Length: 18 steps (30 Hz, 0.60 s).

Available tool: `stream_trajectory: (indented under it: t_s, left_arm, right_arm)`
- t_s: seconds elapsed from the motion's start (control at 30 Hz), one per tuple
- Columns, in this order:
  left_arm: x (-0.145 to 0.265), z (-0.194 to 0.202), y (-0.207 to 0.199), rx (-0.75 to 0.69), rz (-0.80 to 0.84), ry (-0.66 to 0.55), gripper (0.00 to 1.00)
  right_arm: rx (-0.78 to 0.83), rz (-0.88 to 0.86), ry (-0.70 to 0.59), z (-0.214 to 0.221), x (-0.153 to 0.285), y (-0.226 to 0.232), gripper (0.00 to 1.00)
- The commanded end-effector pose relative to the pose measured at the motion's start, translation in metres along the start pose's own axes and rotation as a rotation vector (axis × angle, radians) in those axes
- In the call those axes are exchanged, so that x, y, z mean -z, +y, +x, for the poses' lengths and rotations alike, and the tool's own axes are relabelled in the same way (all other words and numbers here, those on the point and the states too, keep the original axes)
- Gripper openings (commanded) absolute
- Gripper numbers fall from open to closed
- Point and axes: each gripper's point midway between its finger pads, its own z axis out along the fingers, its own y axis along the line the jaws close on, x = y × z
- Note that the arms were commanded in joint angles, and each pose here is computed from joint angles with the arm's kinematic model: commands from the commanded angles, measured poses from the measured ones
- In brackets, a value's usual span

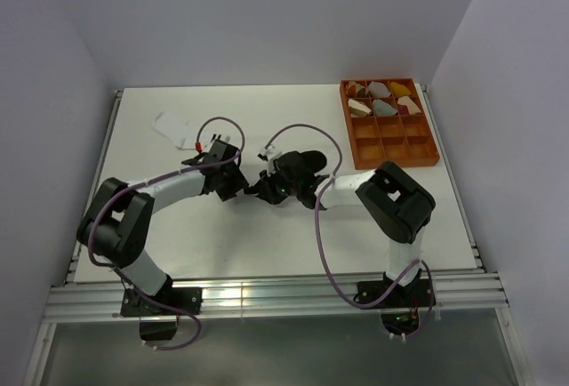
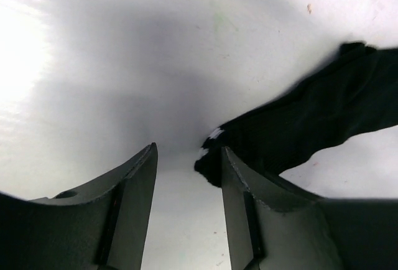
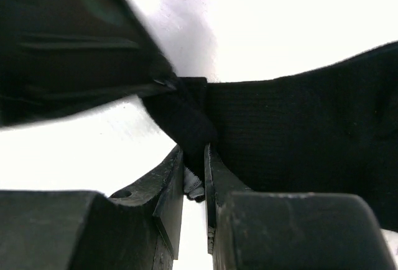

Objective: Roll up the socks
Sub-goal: Roll the sock at the center of the board.

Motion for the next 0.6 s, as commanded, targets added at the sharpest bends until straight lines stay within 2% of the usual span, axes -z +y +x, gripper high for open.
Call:
stream_trajectory:
  t_s: [0.0,0.23,0.57]
  left_arm:
    - [0.017,-0.019,-0.001,0.097,0.04,-0.085,0.5]
    - [0.029,-0.019,-0.017,0.133,0.201,-0.115,0.5]
    - [0.032,-0.012,-0.03,0.164,0.334,-0.122,0.51]
  right_arm:
    - [-0.18,-0.041,0.055,0.01,0.012,0.002,0.0]
    - [-0.369,-0.109,0.026,0.01,0.02,0.002,0.0]
    - [-0.442,-0.178,0.002,0.008,0.02,0.003,0.0]
